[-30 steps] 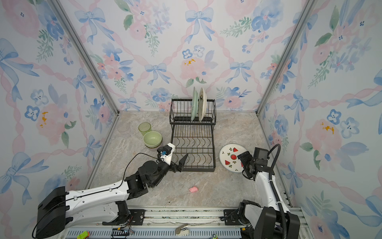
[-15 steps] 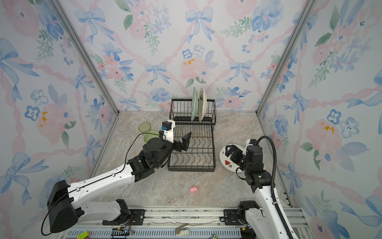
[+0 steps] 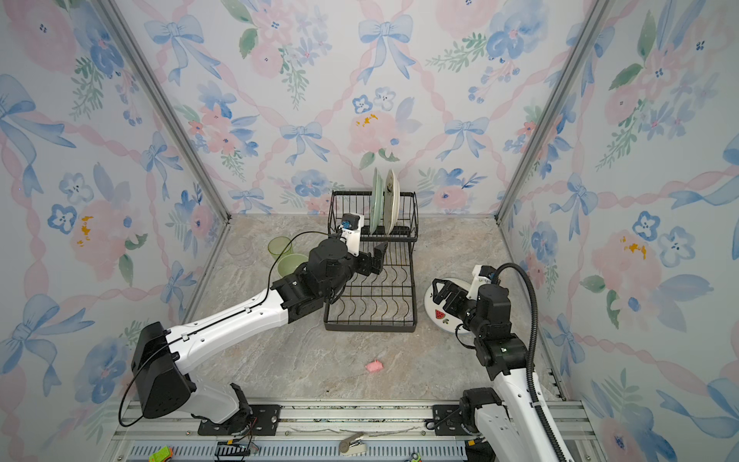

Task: Unload the mixed dishes from the dish rack
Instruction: 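Reach the left gripper to the pale green plate in the upper rack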

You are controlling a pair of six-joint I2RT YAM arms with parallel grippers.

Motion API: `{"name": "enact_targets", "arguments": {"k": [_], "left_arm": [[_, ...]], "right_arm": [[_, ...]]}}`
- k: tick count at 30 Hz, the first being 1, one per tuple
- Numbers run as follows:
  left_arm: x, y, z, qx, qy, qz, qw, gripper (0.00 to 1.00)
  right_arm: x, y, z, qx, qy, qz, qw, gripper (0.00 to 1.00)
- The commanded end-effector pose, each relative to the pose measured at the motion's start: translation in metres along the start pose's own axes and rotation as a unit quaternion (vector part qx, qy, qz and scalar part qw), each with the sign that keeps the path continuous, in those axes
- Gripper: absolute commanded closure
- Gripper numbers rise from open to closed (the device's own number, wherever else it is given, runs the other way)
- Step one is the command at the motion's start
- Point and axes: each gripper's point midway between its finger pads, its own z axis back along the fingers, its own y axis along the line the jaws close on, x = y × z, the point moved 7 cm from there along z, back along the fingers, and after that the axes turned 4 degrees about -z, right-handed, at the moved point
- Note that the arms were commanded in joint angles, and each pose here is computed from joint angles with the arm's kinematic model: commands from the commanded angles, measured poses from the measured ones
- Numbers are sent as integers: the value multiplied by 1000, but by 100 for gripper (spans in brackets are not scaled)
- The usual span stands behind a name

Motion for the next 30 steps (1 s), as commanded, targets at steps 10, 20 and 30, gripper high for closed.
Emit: {"name": "enact_targets", "arguments": {"k": [10,20,30], "left_arm": [[40,0,-24,-27,-18,14,999,2],[46,7,-45,-33,-1,26,999,2],[40,24,-66,-29,18,42,999,12]], "right_arm": [[9,15,-7,33,-9,4,999,3],[6,12,-5,23,-4,0,1000,3],[-1,13,6,27,-4,-10,1000,3]]}}
